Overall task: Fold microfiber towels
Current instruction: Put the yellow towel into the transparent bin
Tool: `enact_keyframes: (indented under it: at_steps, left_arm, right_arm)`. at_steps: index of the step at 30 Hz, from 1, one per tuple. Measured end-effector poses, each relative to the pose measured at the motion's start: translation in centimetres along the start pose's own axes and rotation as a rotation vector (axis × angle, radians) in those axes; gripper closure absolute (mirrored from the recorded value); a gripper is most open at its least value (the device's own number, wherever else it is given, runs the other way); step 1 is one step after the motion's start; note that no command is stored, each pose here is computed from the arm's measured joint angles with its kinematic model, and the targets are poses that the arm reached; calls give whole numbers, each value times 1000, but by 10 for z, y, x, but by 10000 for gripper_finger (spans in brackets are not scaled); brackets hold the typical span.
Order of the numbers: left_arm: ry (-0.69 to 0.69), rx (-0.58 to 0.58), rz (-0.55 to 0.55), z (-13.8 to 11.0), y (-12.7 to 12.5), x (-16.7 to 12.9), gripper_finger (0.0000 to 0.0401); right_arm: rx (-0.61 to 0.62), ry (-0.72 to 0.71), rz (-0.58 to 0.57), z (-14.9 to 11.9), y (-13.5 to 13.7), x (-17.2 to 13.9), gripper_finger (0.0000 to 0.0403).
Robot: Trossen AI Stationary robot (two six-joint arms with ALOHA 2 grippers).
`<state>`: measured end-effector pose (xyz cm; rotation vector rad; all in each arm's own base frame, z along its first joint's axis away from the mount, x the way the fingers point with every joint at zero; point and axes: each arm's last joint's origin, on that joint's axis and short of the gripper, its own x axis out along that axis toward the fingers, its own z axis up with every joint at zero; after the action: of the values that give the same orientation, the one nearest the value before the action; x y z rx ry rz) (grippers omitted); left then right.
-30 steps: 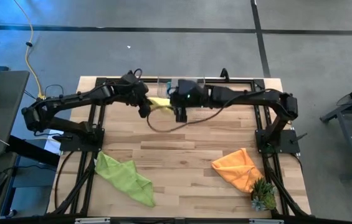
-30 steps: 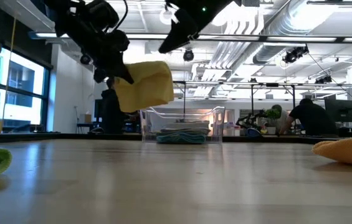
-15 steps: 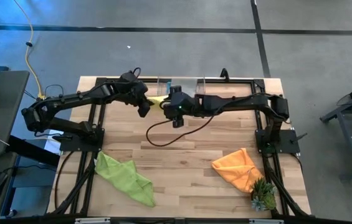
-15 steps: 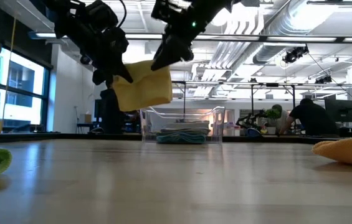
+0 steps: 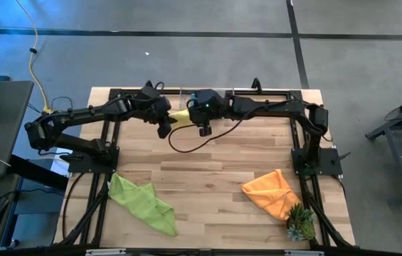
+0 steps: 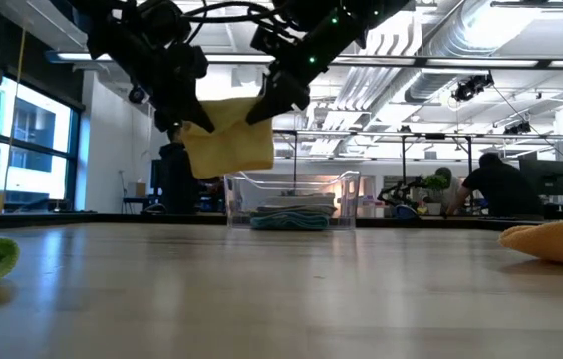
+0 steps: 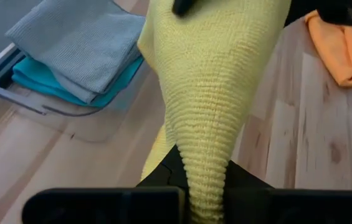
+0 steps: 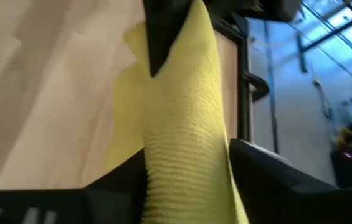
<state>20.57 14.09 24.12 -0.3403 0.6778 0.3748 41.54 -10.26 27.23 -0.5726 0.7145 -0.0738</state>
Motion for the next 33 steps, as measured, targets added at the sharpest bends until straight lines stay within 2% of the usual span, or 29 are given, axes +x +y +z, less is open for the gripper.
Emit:
enact_keyframes:
  at_steps: [4,7,8,12,16,20,24,31,33]
  left_arm:
    - [-3,54,4,0,-2,0,393]
    - [-11,99,35,1,-1,0,367]
    - [-9,119,40,2,-1,-1,355]
    - [15,179,44,10,-2,-10,303]
    - [32,238,44,20,-4,-19,255]
    - [20,296,34,25,-5,-22,235]
    - [-23,321,2,29,-6,-23,259]
    - [-154,385,10,42,-7,-24,377]
    - [-176,386,19,44,-5,-25,393]
  right_arm:
    - [-28,-32,9,2,-1,0,304]
    - [-52,-40,15,2,-1,0,376]
    - [-52,-41,18,2,-1,0,388]
    - [-11,-54,35,0,-8,-7,384]
    - [38,-74,34,-5,-22,-19,398]
    - [73,-94,43,-8,-32,-28,399]
    - [85,-85,70,-14,-36,-32,400]
    - [124,-36,87,-24,-41,-34,402]
    - [135,-30,86,-26,-43,-35,402]
